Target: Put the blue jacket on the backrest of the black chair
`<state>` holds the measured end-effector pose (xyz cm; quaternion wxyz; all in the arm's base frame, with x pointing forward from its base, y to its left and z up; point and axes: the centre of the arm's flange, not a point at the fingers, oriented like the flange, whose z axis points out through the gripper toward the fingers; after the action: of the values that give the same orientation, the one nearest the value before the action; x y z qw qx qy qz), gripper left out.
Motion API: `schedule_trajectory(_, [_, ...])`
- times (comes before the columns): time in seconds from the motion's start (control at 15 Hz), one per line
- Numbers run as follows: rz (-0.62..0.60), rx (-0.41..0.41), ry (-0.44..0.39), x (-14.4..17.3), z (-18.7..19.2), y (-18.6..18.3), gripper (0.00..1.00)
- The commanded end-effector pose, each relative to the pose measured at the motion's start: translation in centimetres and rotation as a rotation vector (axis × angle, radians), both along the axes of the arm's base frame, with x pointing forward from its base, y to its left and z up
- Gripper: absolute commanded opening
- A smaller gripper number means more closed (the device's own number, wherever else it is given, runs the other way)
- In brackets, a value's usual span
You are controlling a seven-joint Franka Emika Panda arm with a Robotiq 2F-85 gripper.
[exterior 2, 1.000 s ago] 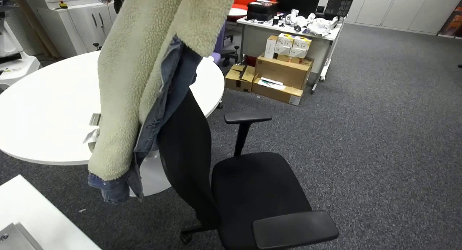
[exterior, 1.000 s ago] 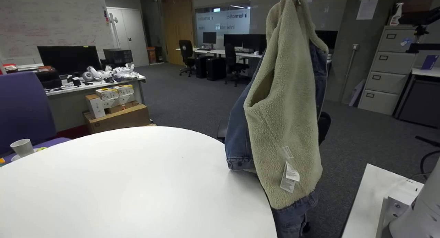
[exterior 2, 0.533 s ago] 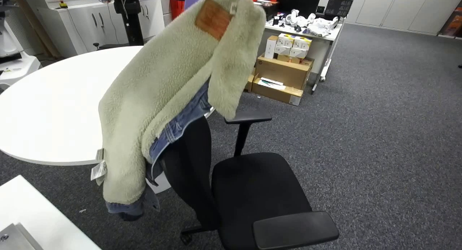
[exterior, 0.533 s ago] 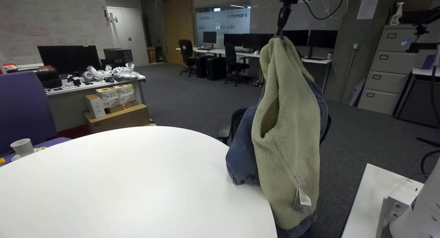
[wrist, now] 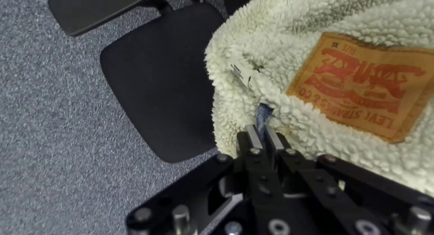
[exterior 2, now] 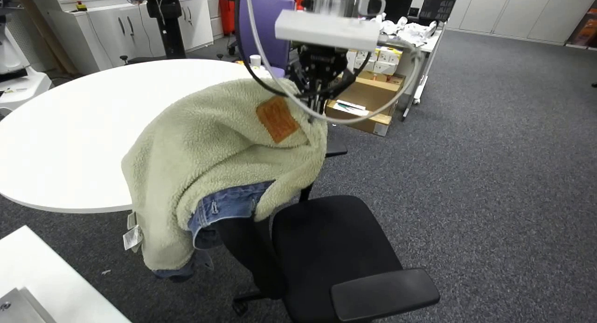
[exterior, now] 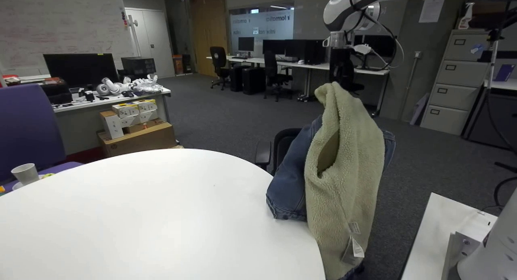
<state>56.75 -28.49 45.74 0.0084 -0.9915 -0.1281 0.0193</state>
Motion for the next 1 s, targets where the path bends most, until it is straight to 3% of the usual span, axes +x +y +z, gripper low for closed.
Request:
schedule_trajectory(0.0, [0.025,0.018,0.041,-1.9,-4.1,0.1,0.02])
schedule_trajectory(0.6, [0.071,0.027,0.017,-1.0,-2.6,2.4,0.02])
schedule_trajectory(0.67, [0.08,0.032,0.012,-0.9,-2.4,2.7,0.32])
schedule_trajectory(0.8, [0.094,0.034,0.004,-0.8,-2.0,3.3,0.41])
schedule_trajectory(0.93, [0.107,0.03,0.001,-0.7,-1.7,3.9,0.57])
